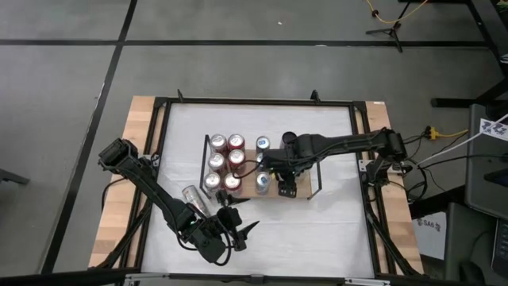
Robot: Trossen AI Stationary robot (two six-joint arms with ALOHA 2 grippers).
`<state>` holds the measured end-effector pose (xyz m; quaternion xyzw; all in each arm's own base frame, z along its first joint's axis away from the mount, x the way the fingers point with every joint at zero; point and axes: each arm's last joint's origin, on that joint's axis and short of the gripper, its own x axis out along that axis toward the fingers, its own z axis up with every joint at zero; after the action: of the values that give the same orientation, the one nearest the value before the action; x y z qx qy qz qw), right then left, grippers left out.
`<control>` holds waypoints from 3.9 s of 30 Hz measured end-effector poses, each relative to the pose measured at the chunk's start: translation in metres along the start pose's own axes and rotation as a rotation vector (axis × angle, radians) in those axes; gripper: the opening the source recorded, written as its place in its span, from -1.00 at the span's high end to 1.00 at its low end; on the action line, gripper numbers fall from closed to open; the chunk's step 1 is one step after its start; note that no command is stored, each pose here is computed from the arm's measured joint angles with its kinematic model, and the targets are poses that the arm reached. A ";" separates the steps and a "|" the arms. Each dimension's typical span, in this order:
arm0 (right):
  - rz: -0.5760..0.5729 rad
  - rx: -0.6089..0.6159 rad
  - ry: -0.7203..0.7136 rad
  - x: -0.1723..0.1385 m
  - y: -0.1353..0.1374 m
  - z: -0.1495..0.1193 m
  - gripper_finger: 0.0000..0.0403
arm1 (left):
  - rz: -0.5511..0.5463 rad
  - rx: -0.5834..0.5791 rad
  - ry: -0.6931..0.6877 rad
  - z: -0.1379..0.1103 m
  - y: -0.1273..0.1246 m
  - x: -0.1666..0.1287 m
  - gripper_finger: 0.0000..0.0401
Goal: Place canned beverage on shelf
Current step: Put the white-pink soda can on the shelf aligned with the other white-pink soda can, then put the white-yellow soda can on the shelf aligned with the other white-yellow soda can
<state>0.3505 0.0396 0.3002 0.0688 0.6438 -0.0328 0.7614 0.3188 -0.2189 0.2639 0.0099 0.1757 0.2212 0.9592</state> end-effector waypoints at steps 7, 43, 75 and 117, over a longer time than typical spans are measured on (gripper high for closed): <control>0.000 -0.001 0.000 0.000 0.000 0.000 -0.58 | 0.000 0.000 0.000 0.000 0.000 0.000 -0.68; 0.047 -0.001 -0.005 -0.001 0.002 0.001 -0.88 | 0.000 0.000 0.000 0.000 0.000 0.000 -0.68; 0.112 -0.013 -0.277 -0.128 0.011 -0.004 -0.88 | -0.070 0.056 0.031 0.000 -0.002 -0.001 -0.68; -0.111 -0.480 -0.437 -0.092 0.152 -0.080 -0.88 | 0.561 -0.958 0.740 -0.056 0.049 -0.083 -0.68</control>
<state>0.2776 0.1984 0.3876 -0.1564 0.4572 0.0641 0.8731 0.2086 -0.2133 0.2435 -0.4485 0.3664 0.5046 0.6403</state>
